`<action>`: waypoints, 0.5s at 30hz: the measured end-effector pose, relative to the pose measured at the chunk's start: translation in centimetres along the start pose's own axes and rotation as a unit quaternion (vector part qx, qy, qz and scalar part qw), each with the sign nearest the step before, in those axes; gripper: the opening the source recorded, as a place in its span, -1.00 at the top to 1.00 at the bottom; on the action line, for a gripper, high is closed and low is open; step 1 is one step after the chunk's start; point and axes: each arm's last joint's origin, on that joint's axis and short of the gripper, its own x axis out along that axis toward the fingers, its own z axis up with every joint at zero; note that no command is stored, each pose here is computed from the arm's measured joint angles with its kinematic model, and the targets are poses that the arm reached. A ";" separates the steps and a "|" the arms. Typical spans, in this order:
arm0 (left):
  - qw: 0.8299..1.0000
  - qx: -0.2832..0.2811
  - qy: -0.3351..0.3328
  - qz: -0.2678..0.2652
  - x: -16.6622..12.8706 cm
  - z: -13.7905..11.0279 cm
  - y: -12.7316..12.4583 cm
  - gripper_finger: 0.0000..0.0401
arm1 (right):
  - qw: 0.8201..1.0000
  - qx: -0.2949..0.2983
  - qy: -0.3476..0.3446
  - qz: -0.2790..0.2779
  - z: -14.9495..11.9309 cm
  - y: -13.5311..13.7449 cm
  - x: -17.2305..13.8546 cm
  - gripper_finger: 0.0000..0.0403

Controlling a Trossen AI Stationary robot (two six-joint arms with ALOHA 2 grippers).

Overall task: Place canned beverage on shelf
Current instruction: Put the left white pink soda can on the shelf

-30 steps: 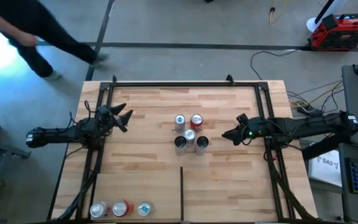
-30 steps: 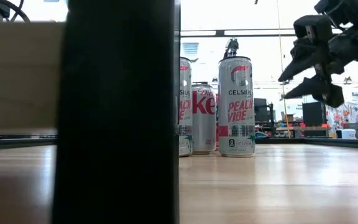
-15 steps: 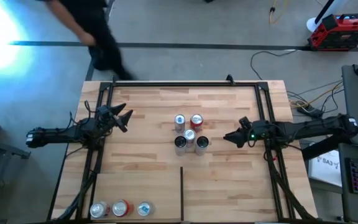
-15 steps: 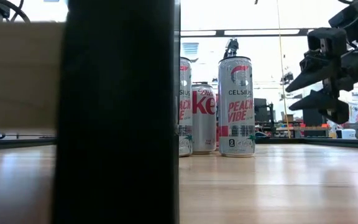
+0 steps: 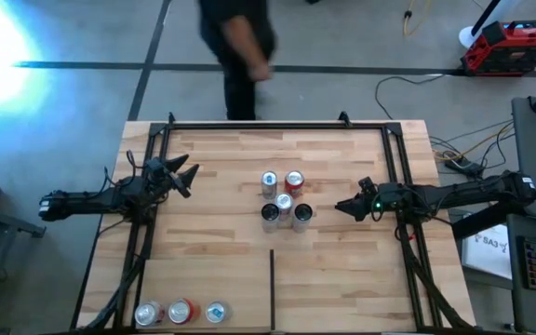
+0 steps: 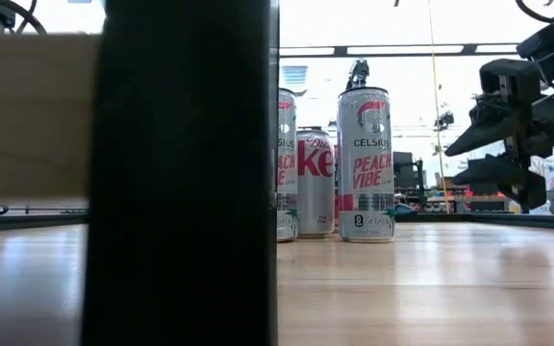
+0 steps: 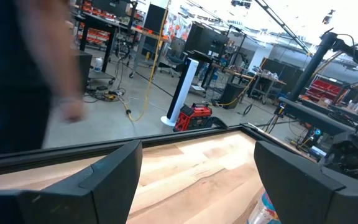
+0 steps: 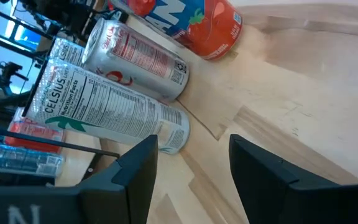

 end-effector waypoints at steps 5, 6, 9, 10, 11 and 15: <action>1.000 0.000 0.000 0.000 0.0 0.0 0.0 -0.47 | 1.000 -0.008 0.003 -0.005 -0.1 -0.1 0.0 0.09; 1.000 0.000 0.000 0.000 0.0 0.0 0.0 -0.47 | 1.000 -0.005 0.005 -0.006 -0.1 -0.1 0.0 0.09; 1.000 0.000 0.000 0.000 0.0 0.0 0.0 -0.47 | 1.000 0.003 0.006 -0.007 -0.1 -0.1 0.0 0.09; 1.000 0.000 0.000 0.000 0.0 0.0 0.0 -0.47 | 1.000 0.013 0.006 -0.008 -0.1 -0.2 0.0 0.09; 1.000 0.000 0.000 0.000 0.0 0.0 0.0 -0.47 | 1.000 0.018 0.005 -0.008 -0.1 -0.2 0.0 0.09; 1.000 0.000 0.000 0.000 0.0 0.0 0.0 -0.47 | 1.000 0.021 0.000 -0.015 -0.1 -0.2 0.0 0.09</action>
